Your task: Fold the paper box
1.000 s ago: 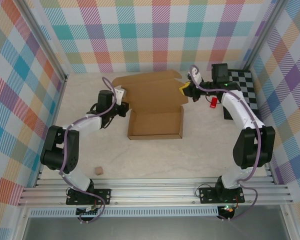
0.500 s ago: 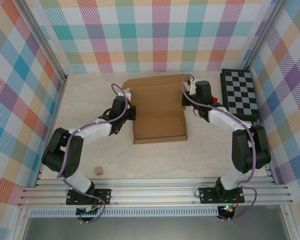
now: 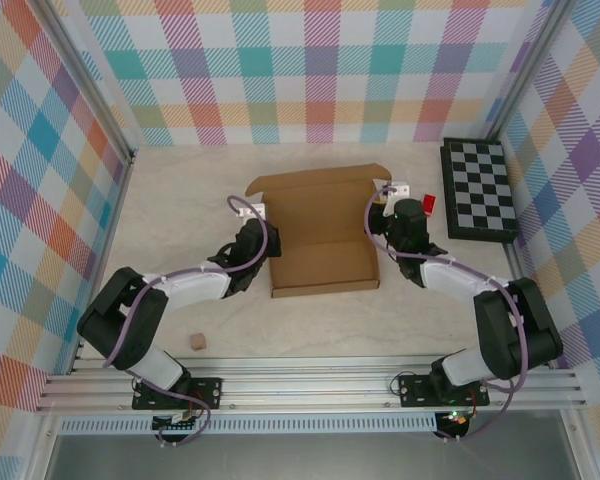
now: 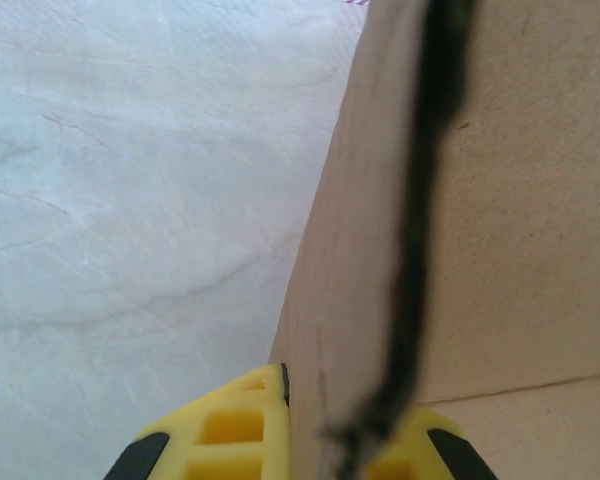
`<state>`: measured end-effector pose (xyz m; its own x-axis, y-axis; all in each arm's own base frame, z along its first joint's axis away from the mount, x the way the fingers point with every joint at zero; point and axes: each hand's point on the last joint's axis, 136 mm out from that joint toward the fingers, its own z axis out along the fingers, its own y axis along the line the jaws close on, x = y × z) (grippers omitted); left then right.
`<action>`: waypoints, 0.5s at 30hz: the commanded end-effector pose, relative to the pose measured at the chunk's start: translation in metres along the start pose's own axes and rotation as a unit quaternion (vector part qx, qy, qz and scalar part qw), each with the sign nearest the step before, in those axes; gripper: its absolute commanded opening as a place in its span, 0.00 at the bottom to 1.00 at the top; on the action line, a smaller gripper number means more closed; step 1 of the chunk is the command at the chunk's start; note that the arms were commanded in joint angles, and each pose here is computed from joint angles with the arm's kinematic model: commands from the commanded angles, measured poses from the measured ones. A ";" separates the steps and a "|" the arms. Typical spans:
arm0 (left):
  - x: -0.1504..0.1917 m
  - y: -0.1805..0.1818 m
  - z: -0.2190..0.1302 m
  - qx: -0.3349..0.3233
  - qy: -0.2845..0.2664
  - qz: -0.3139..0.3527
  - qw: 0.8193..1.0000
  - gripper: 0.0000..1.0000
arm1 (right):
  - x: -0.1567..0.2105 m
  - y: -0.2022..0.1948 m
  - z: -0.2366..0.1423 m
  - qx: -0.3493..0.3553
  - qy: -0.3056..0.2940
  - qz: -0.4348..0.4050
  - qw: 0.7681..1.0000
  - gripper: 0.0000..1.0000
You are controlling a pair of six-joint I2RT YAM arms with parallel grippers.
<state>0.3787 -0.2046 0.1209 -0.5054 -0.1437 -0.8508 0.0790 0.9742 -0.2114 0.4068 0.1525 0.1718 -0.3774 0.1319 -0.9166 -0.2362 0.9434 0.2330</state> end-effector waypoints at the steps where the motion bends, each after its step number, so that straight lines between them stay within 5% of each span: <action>1: 0.028 -0.049 -0.018 0.107 0.038 -0.011 0.993 0.06 | 0.067 0.044 -0.016 -0.094 0.099 -0.014 0.991 0.00; 7: 0.054 -0.030 -0.029 0.097 0.062 -0.035 0.993 0.06 | 0.096 0.040 -0.033 -0.090 0.126 -0.011 0.988 0.00; 15: 0.069 -0.053 -0.041 0.127 0.083 -0.062 0.986 0.06 | 0.123 0.047 -0.051 -0.086 0.148 -0.017 0.985 0.00</action>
<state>0.3518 -0.2004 0.1180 -0.4913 -0.2793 -0.8250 0.0400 0.9390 -0.3417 0.3648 0.1580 0.1683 -0.3305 0.1287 -0.9350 -0.2511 0.9430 0.2186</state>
